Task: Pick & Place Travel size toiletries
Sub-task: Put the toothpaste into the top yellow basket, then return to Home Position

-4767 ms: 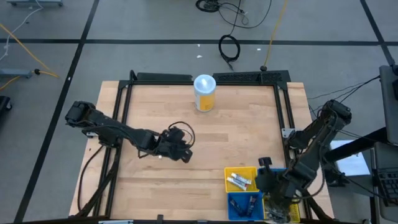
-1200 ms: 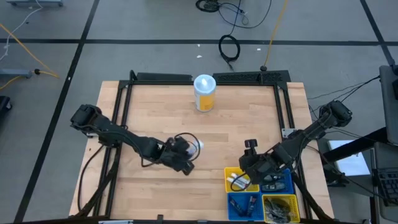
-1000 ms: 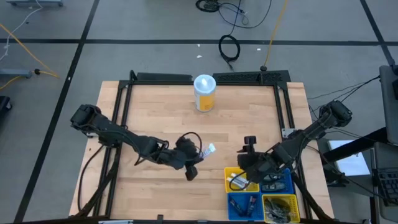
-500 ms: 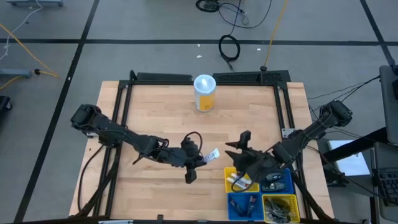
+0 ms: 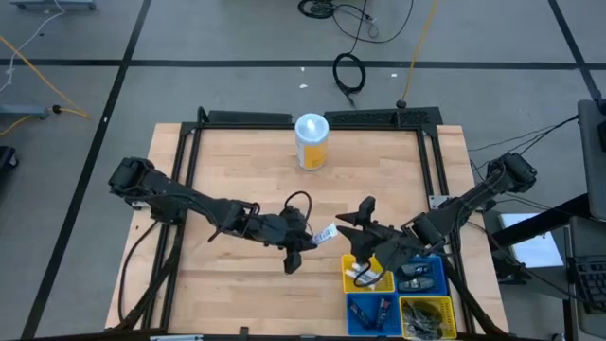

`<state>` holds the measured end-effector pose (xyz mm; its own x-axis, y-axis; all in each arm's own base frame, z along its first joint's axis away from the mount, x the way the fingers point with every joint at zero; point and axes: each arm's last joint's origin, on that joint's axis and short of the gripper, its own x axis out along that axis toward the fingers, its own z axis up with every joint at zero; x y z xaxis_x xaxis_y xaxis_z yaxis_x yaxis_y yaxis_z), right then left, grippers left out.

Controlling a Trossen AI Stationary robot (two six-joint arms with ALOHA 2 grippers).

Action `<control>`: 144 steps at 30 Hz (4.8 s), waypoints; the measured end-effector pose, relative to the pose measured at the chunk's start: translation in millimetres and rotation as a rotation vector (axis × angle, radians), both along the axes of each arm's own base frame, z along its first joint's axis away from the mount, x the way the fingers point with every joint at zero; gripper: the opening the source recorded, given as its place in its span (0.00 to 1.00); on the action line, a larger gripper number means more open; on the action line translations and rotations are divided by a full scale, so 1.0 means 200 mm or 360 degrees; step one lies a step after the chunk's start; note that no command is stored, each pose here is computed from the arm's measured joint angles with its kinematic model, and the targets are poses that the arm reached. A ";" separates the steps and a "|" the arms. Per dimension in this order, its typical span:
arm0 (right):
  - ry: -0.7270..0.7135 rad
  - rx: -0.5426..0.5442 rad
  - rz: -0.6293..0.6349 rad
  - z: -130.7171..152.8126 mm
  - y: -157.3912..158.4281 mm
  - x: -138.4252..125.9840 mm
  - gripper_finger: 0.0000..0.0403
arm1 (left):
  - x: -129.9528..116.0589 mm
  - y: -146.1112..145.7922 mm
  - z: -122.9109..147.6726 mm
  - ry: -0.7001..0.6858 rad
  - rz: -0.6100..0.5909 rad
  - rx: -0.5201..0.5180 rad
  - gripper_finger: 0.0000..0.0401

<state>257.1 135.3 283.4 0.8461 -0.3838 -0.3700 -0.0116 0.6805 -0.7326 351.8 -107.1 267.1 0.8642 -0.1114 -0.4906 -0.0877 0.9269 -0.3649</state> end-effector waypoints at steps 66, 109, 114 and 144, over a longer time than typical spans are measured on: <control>0.0117 -0.0023 0.0047 -0.03 -0.01 -0.01 0.00 | 0.05 0.21 0.00 0.0049 -0.0153 -0.0165 0.27; 0.0664 0.1029 -0.0087 -0.19 0.31 -0.48 0.00 | 0.03 0.22 -0.04 0.0186 -0.0232 -0.0084 0.71; 0.0674 0.1047 -0.0172 -0.25 0.29 -0.49 0.00 | 0.03 0.22 -0.04 0.0177 -0.0240 -0.0068 0.70; -0.0152 0.0896 -0.0137 -0.15 -0.05 -0.59 0.21 | -0.20 0.41 0.10 -0.0238 0.0060 0.0557 0.70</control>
